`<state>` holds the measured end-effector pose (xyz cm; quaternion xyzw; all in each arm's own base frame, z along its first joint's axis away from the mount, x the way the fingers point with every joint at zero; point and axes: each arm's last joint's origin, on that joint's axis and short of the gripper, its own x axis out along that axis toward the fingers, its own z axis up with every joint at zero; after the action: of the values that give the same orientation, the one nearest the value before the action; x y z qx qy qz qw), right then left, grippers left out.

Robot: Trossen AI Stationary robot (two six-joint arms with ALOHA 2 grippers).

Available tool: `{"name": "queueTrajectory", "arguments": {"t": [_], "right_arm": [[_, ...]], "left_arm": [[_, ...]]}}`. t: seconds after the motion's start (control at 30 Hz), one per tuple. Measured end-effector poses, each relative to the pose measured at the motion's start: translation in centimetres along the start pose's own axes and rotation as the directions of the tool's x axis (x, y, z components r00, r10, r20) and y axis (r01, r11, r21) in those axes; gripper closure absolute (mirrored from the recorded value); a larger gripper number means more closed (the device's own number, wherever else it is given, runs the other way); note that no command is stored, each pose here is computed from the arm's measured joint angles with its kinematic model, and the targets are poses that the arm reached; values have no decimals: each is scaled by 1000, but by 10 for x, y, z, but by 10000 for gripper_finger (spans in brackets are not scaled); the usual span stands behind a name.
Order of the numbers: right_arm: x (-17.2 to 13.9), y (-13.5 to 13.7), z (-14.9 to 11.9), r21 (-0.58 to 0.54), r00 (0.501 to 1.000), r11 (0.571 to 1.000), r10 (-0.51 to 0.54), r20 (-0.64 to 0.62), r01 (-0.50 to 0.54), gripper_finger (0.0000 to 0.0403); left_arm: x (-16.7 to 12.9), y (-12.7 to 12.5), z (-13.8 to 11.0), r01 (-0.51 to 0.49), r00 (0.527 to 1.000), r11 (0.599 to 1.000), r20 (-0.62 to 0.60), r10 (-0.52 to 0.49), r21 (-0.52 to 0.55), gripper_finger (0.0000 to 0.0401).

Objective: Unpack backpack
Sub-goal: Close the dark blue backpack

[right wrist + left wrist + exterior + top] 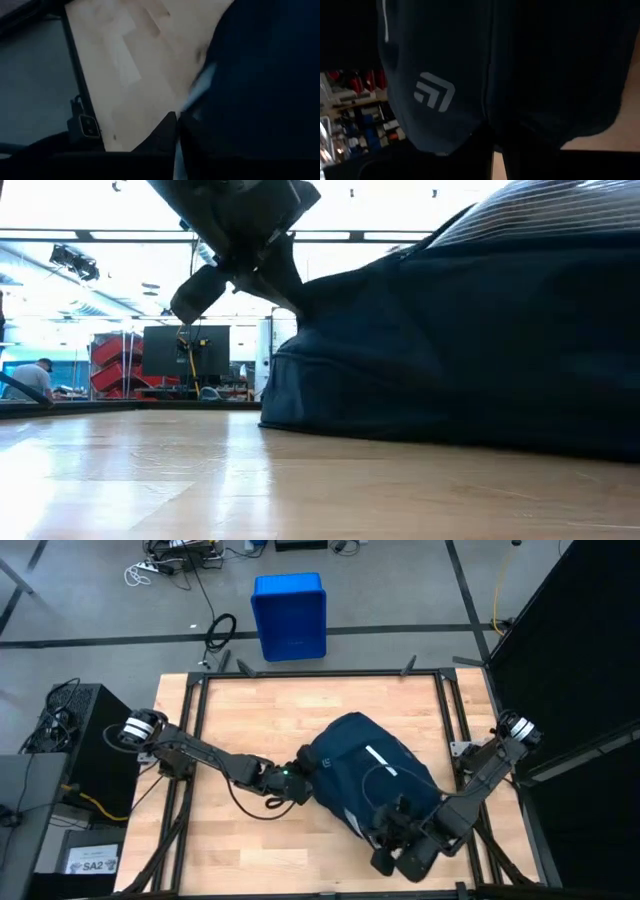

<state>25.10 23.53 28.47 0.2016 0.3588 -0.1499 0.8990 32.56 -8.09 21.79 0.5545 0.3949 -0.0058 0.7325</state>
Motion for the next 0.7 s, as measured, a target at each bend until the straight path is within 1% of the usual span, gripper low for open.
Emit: {"name": "queueTrajectory", "arguments": {"t": [0.13, 0.2, 0.37, 0.47, 0.57, 0.63, 0.7], "right_arm": [[-6, 1, -12, 21, 1000, 1000, -18, 1, 18, 402], [-9, 2, -16, 13, 1000, 1000, -24, 10, 24, 402], [-9, 7, -19, -11, 1000, 1000, 1, 28, -1, 403], [5, 16, -20, -63, 998, 996, 59, -24, -61, 403], [27, 24, -22, -130, 990, 984, 108, -90, -120, 403], [44, 22, -23, -164, 992, 983, 67, -107, -84, 403], [61, 13, -23, -176, 991, 984, -26, -129, 3, 403]], "left_arm": [[-2, 5, -8, 11, 1000, 999, -23, -12, -49, 401], [-4, 6, -10, 18, 1000, 998, -23, -19, -54, 401], [-11, 11, -11, 13, 1000, 997, 13, -12, -74, 401], [-13, 13, -11, 10, 1000, 997, 21, -9, -82, 401], [-17, 16, -10, 1, 999, 995, 51, 4, -96, 401], [-18, 17, -9, 1, 997, 995, 75, 7, -104, 401], [-19, 17, -8, 4, 996, 994, 88, 5, -105, 401]]}}
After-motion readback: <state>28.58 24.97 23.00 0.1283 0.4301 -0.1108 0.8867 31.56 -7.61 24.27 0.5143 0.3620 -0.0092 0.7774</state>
